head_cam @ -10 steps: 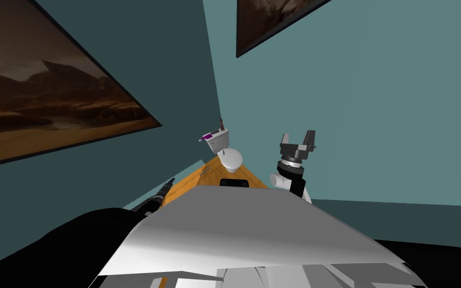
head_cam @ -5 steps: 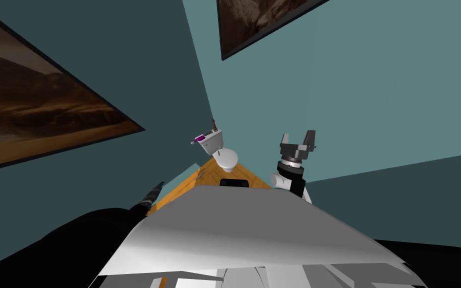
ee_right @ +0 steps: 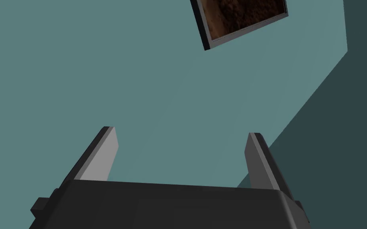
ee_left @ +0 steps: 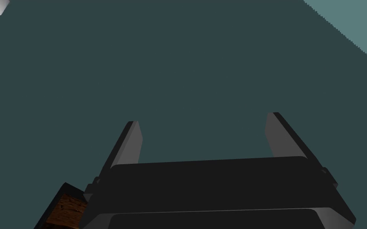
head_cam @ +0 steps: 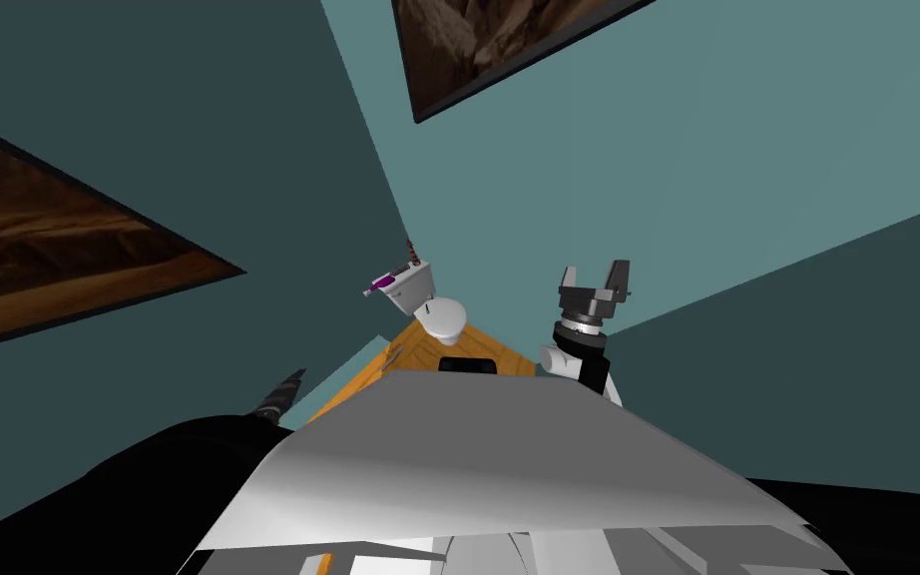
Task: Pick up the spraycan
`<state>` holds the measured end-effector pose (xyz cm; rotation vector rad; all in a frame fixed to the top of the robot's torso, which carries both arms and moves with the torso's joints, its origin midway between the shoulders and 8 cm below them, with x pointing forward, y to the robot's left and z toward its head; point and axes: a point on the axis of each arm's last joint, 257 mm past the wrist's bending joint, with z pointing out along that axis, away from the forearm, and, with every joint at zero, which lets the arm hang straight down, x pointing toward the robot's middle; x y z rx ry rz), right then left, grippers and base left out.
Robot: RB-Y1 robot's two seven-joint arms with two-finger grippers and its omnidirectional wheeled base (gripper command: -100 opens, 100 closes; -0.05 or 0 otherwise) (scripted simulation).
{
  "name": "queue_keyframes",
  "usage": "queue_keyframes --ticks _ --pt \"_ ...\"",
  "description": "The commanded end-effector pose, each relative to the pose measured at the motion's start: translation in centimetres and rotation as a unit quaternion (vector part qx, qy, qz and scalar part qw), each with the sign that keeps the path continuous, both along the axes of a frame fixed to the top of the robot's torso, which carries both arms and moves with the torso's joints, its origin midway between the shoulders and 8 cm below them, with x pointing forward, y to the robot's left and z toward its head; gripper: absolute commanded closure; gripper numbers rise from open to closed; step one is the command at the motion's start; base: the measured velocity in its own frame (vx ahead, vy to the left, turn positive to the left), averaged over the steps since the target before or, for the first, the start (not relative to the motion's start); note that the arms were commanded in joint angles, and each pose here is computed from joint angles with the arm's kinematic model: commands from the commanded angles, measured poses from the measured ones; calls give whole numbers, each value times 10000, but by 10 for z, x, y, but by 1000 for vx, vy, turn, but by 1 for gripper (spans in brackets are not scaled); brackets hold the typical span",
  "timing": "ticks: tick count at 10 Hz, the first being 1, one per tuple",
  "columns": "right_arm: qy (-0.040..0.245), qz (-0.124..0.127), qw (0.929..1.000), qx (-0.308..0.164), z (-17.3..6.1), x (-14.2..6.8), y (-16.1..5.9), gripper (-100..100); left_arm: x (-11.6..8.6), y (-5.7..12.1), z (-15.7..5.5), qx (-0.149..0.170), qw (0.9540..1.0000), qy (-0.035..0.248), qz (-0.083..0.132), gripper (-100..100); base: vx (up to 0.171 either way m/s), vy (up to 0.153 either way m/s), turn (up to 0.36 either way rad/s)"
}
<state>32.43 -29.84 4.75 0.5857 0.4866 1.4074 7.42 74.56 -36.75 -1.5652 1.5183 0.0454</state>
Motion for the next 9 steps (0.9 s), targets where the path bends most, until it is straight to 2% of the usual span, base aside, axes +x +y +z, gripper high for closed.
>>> queue_keyframes --ticks 1,2,3,4,5,6,7,8,9 --pt "0 0 10000 0 0 0 0 0 -15 22 7 -46 9993 -25 379 -100 0 -30 -364" --pt "-1 1 10000 0 0 0 0 0 -16 23 8 -85 9989 -80 449 -100 4 -19 -188" --pt "0 0 10000 0 0 0 0 0 -31 42 15 -94 9970 -74 759 -100 16 -35 -381" --pt "-1 1 10000 0 0 0 0 0 -32 42 16 -137 9964 -141 823 -100 11 -25 -197" --pt "0 0 10000 0 0 0 0 0 -47 60 24 -146 9932 -149 1145 -100 21 -36 -291" --pt "0 0 10000 0 0 0 0 0 -47 60 24 -185 9923 -211 1202 -100 21 -23 -194" --pt "0 0 10000 0 0 0 0 0 -63 76 32 -191 9878 -226 1527 -100 33 -32 -405" --pt "0 1 10000 0 0 0 0 0 -63 76 32 -230 9867 -292 1584 -100 34 -13 -173" --pt "1 -1 10000 -1 0 0 0 0 -73 89 40 -260 9815 -348 1865 -100 38 -28 -327"
